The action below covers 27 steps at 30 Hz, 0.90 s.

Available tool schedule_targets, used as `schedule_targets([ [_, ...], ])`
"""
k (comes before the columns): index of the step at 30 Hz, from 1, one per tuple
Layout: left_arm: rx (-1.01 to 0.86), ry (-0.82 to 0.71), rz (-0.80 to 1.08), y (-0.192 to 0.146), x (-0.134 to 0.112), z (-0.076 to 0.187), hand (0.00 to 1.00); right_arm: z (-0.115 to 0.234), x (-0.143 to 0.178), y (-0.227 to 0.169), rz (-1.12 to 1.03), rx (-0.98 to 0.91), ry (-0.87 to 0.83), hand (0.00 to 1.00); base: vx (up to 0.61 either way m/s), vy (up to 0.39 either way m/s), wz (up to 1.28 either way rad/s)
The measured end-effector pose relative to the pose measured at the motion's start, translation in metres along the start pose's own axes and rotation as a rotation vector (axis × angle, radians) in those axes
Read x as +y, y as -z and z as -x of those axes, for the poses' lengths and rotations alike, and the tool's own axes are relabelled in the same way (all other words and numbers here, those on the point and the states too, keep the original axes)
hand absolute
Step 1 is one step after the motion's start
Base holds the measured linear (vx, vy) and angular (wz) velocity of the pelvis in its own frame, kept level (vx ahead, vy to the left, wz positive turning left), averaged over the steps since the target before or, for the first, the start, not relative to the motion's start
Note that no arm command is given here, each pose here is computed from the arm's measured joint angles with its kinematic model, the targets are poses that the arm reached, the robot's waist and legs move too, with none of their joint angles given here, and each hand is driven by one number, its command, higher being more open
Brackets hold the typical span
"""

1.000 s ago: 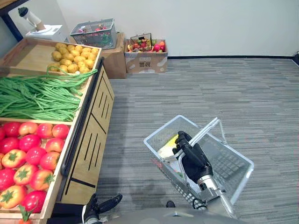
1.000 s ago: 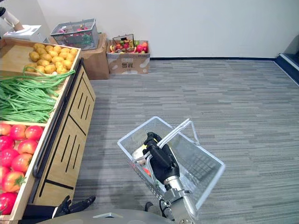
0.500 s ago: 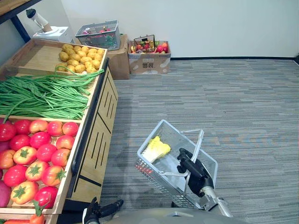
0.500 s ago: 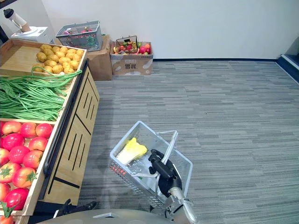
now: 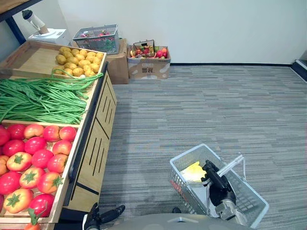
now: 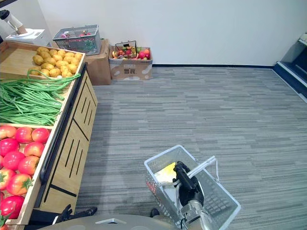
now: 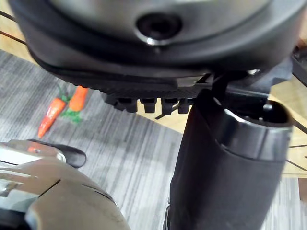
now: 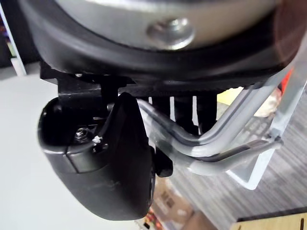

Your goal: Pick vegetable in the basket

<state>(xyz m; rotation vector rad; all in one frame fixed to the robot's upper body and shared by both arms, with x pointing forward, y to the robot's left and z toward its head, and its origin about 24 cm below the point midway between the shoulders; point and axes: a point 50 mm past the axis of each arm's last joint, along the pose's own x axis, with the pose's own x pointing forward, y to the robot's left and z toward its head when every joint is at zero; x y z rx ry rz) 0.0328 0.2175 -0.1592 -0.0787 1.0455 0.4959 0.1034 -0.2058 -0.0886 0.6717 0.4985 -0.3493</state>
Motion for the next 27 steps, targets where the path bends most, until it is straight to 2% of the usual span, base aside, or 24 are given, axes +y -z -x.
schedule_targets([
  [15, 0.012, -0.007, 0.034, 0.003, -0.002, 0.001, 1.00, 0.012, -0.051, 0.030, -0.098, 0.066, 0.327, 0.00, 0.00, 0.001, -0.01],
  [19, 0.018, -0.017, 0.043, 0.005, -0.002, 0.002, 1.00, 0.017, -0.056, 0.037, -0.122, 0.080, 0.378, 0.00, 0.00, 0.000, -0.01],
  [27, 0.016, -0.008, 0.036, 0.004, -0.004, 0.002, 1.00, 0.013, -0.051, 0.038, -0.146, 0.069, 0.375, 0.00, 0.00, 0.000, 0.00],
])
